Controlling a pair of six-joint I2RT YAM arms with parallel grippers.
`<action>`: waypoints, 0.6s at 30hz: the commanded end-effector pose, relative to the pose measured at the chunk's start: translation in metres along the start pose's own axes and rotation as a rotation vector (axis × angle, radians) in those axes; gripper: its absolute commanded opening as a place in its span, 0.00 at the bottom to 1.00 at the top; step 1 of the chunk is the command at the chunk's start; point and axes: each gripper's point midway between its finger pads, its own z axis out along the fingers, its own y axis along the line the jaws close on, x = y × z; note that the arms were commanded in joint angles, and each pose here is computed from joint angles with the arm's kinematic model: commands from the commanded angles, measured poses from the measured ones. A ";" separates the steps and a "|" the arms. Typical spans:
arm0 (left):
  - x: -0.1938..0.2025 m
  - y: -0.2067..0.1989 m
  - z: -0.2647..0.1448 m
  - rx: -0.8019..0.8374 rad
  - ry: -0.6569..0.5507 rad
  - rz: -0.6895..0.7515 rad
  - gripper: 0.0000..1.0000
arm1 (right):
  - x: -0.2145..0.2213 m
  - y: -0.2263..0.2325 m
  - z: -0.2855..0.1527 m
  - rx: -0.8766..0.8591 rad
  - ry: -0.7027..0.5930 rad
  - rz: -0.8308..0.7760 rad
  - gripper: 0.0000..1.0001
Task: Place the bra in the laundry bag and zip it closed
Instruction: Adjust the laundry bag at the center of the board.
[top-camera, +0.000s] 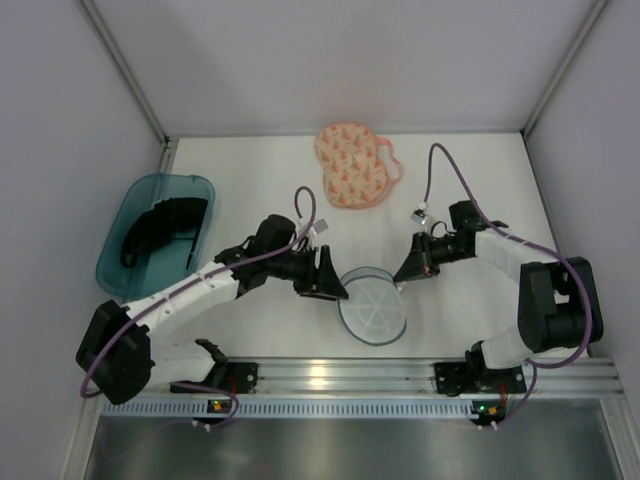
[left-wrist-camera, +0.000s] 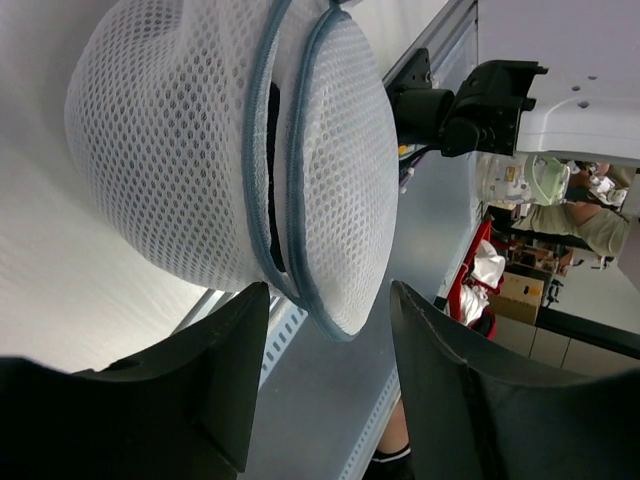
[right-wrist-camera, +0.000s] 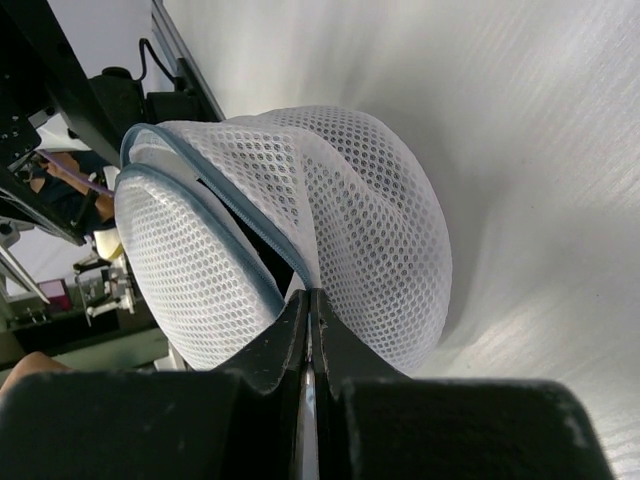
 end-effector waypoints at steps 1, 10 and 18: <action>-0.016 -0.010 0.008 0.049 -0.051 0.019 0.57 | -0.006 0.006 0.000 -0.021 -0.023 -0.047 0.00; -0.037 -0.013 0.010 0.070 -0.077 0.069 0.06 | 0.004 0.023 -0.006 -0.068 -0.009 -0.103 0.09; -0.032 -0.015 -0.005 0.266 0.106 0.062 0.00 | 0.005 0.033 -0.019 -0.098 0.028 -0.173 0.82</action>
